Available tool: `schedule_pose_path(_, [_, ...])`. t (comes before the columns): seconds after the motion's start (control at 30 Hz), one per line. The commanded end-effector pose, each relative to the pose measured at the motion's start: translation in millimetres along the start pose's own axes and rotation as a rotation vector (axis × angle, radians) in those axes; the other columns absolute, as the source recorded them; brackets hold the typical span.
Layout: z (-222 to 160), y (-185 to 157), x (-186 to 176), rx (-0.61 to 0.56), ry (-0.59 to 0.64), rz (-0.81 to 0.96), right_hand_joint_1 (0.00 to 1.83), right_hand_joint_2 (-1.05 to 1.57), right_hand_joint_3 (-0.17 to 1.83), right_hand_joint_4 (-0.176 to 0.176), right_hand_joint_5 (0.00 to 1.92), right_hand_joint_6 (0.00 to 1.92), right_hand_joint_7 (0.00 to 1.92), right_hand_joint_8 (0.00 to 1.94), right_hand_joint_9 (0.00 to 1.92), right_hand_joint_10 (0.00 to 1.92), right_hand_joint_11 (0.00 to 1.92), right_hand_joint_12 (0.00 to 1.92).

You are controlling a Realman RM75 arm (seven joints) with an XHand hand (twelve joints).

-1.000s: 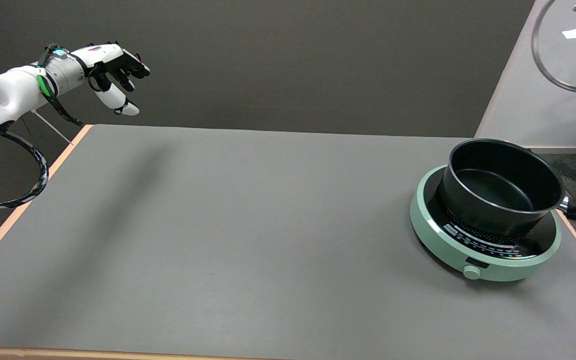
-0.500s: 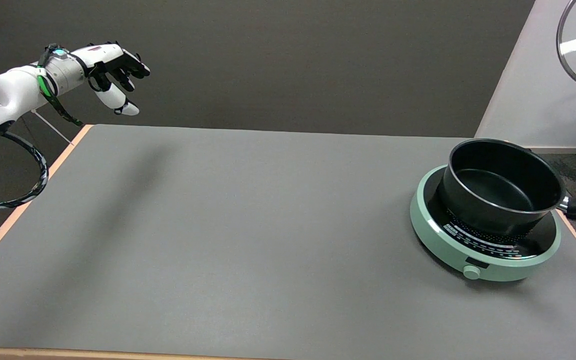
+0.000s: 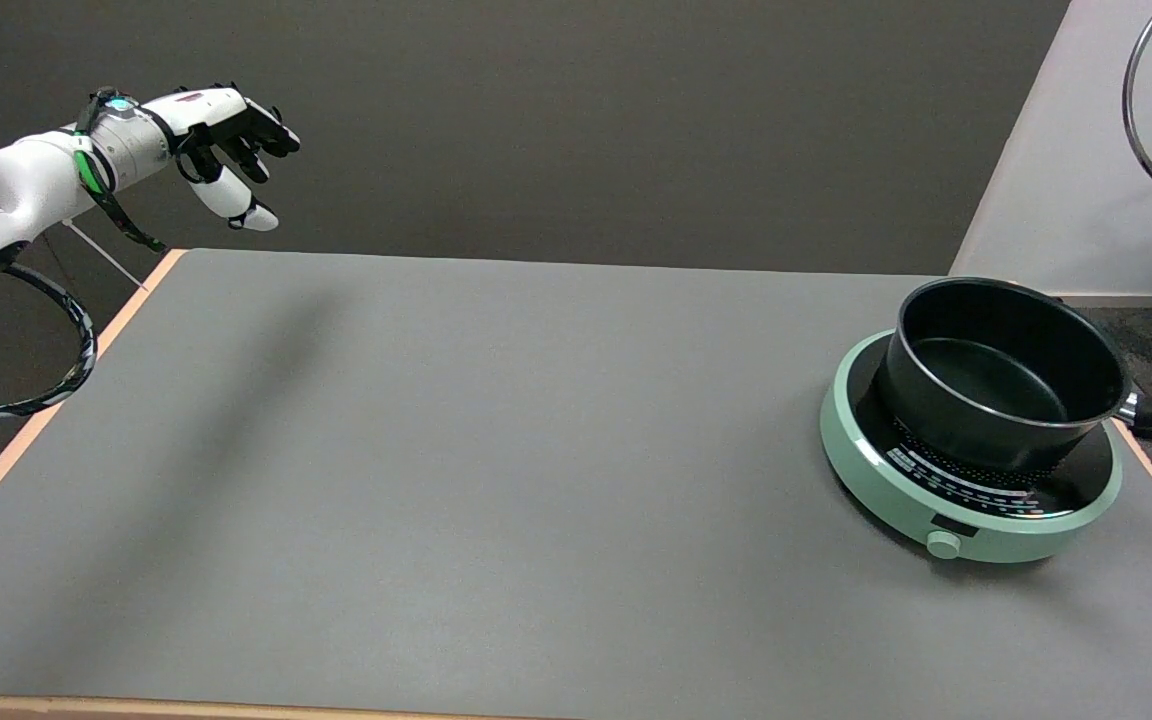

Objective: Place the pot lid onto the pot.

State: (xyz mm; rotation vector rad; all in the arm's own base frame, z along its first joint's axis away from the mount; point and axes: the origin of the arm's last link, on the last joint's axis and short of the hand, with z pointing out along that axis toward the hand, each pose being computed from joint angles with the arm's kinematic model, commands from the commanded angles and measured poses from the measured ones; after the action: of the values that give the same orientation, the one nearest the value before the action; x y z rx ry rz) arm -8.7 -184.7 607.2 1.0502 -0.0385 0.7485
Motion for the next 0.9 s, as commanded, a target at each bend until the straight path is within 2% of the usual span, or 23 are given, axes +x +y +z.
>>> schedule_pose_path(0.03, [-11, 13, -25, 0.013, -0.142, 0.097, 1.49, 1.07, 0.83, 0.176, 0.47, 1.65, 0.62, 1.79, 0.63, 1.92, 0.14, 1.92])
schedule_pose_path(0.13, [-14, 12, -41, 0.010, -0.210, 0.070, 1.50, 1.00, 0.94, 0.176, 0.45, 1.66, 0.61, 1.81, 0.62, 1.92, 0.13, 1.92])
schedule_pose_path(0.43, [-24, -5, -80, 0.072, -0.377, 0.043, 1.51, 1.01, 0.92, 0.173, 0.45, 1.65, 0.60, 1.81, 0.62, 1.92, 0.13, 1.92])
schedule_pose_path(0.67, [-24, -22, -90, 0.131, -0.434, -0.043, 1.51, 1.01, 0.92, 0.171, 0.46, 1.64, 0.61, 1.81, 0.62, 1.92, 0.16, 1.92])
schedule_pose_path(0.73, [-24, -29, -92, 0.167, -0.436, -0.105, 1.67, 0.88, 0.83, 0.163, 0.49, 1.61, 0.63, 1.77, 0.58, 1.92, 0.19, 1.92])
schedule_pose_path(0.9, [-27, -38, -95, 0.215, -0.458, -0.136, 1.67, 0.87, 0.84, 0.162, 0.50, 1.60, 0.63, 1.77, 0.58, 1.92, 0.21, 1.92])
